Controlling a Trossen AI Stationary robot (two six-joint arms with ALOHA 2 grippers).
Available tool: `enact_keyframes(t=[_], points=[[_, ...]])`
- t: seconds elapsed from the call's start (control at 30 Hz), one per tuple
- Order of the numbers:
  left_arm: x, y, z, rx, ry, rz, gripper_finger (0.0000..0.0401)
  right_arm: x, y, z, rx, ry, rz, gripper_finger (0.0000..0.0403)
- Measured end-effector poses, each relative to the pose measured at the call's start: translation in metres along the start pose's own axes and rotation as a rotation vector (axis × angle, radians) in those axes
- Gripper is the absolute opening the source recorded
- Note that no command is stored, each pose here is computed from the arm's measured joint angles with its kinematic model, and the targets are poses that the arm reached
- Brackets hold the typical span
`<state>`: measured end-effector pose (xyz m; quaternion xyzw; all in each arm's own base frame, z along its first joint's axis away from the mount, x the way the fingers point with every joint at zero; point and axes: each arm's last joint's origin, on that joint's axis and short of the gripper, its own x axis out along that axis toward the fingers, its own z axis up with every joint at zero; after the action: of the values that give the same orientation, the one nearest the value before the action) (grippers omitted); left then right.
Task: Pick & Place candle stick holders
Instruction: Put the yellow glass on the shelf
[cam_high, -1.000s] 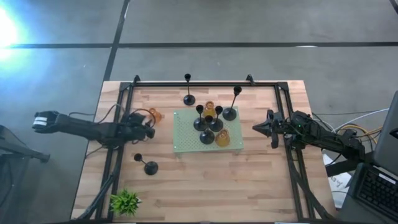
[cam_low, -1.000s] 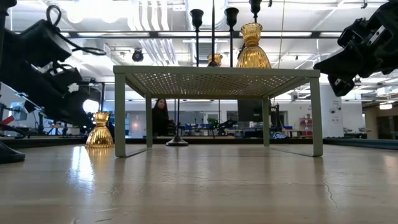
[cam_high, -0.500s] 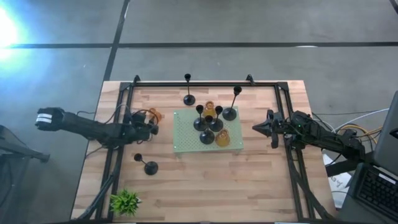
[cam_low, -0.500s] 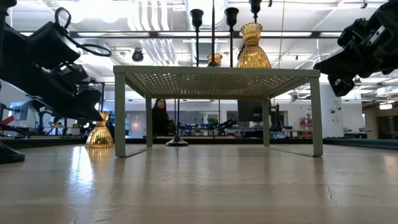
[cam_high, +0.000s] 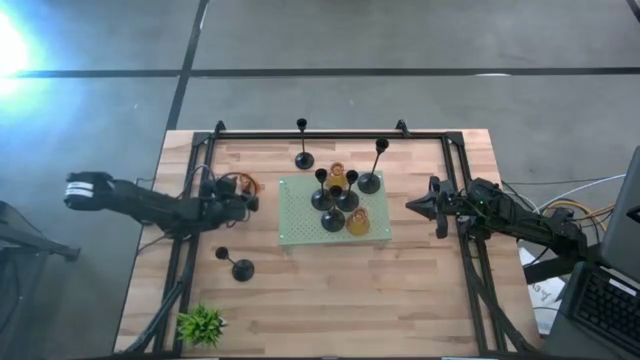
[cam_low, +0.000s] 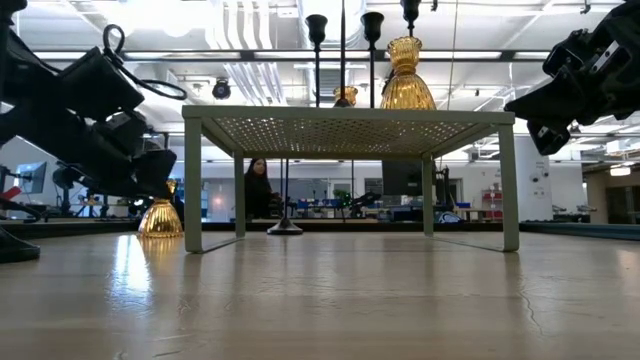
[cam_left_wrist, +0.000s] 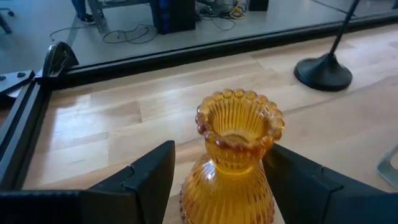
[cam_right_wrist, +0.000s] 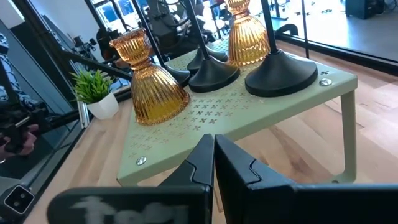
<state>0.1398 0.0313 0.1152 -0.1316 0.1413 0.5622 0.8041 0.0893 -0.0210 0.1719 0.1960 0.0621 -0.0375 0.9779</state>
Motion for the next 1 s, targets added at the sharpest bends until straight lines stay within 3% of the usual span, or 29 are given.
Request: enact_keyframes(t=[0.7,0.87,1.0], points=[[0.028,-0.004,-0.004,-0.090,-0.070,0.142,0.0240,0.000,-0.002,0.000,-0.026,-0.016,-0.051,0.0008],[0.034,-0.006,-0.007,-0.108,-0.080,0.151,0.0214,0.000,-0.002,0.000,-0.026,-0.016,-0.051,0.0008],[0.037,-0.009,-0.010,-0.109,-0.084,0.155,0.0172,0.000,-0.002,0.000,-0.026,-0.016,-0.051,0.0008]])
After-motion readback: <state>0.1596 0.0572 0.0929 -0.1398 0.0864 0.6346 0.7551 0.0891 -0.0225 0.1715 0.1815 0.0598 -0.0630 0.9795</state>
